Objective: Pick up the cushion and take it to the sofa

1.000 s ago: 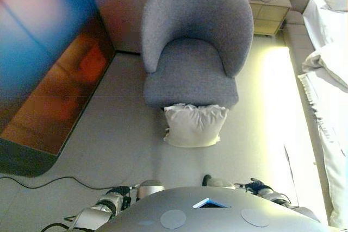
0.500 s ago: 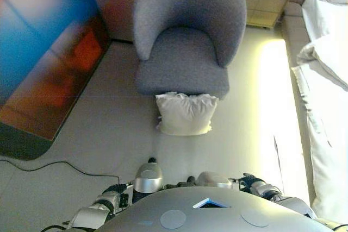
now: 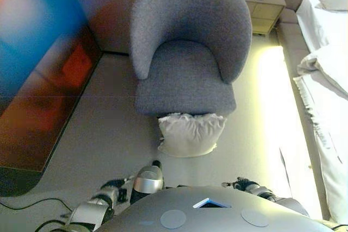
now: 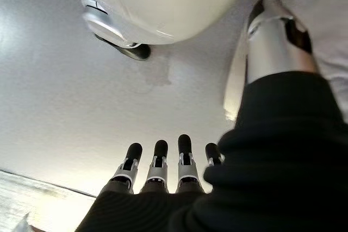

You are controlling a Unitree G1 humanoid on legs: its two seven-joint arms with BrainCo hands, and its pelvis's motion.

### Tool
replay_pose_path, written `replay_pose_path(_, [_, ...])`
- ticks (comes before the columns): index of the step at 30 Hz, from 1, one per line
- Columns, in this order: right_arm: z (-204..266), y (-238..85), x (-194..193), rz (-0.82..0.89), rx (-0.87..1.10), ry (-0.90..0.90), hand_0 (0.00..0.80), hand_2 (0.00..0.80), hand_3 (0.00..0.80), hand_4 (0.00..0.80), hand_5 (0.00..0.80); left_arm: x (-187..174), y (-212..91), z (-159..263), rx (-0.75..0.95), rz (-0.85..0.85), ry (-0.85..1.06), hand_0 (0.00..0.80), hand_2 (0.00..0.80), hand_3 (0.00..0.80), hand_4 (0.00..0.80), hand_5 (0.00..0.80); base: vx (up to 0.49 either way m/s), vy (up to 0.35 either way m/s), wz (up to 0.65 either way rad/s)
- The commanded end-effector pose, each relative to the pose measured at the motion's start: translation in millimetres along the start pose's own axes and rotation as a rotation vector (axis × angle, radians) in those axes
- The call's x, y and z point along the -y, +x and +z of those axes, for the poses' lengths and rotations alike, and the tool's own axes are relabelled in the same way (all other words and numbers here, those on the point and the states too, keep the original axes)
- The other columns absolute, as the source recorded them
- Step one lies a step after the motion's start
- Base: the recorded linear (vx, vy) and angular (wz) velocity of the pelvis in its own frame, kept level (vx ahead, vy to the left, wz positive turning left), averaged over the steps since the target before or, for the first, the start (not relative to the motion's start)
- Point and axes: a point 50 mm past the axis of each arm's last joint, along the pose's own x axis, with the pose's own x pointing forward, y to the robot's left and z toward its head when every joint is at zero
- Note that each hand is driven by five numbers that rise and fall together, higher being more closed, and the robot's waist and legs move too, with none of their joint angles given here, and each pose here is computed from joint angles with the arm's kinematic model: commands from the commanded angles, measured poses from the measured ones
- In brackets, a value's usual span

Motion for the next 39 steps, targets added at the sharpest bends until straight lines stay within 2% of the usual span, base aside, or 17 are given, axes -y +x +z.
replay_pose_path(1, [11, 0, 29, -0.103, 0.039, 0.056, 0.000, 0.000, 0.000, 0.000, 0.000, -13, 1, -13, -0.047, 0.029, 0.056, 0.000, 0.000, 0.000, 0.000, 0.000, 0.304, 0.123, 0.09])
replay_pose_path(11, [27, -2, 38, -0.138, 0.106, 0.102, 0.000, 0.000, 0.000, 0.000, 0.000, -21, 0, 17, -0.015, 0.055, 0.026, 0.000, 0.000, 0.000, 0.000, 0.000, 0.162, -0.113, 0.01])
replay_pose_path(21, [11, 0, 40, -0.127, 0.051, -0.013, 0.000, 0.000, 0.000, 0.000, 0.000, -12, 1, -3, -0.011, 0.063, 0.061, 0.000, 0.000, 0.000, 0.000, 0.000, 0.162, -0.141, 0.21])
replay_pose_path(26, [47, -4, 51, -0.176, 0.146, 0.041, 0.000, 0.000, 0.000, 0.000, 0.000, -4, -4, 44, 0.143, 0.102, -0.041, 0.000, 0.000, 0.000, 0.000, 0.000, -0.182, -0.039, 0.12])
replay_pose_path(32, [100, -19, 76, -0.297, 0.338, 0.209, 0.000, 0.000, 0.000, 0.000, 0.000, -8, -20, 108, 0.437, 0.144, -0.026, 0.000, 0.000, 0.000, 0.000, 0.000, -0.229, 0.009, 0.20])
replay_pose_path(39, [156, -44, 95, -0.402, 0.568, 0.281, 0.000, 0.000, 0.000, 0.000, 0.000, -12, -42, 159, 0.639, 0.199, -0.077, 0.000, 0.000, 0.000, 0.000, 0.000, -0.119, 0.019, 0.01])
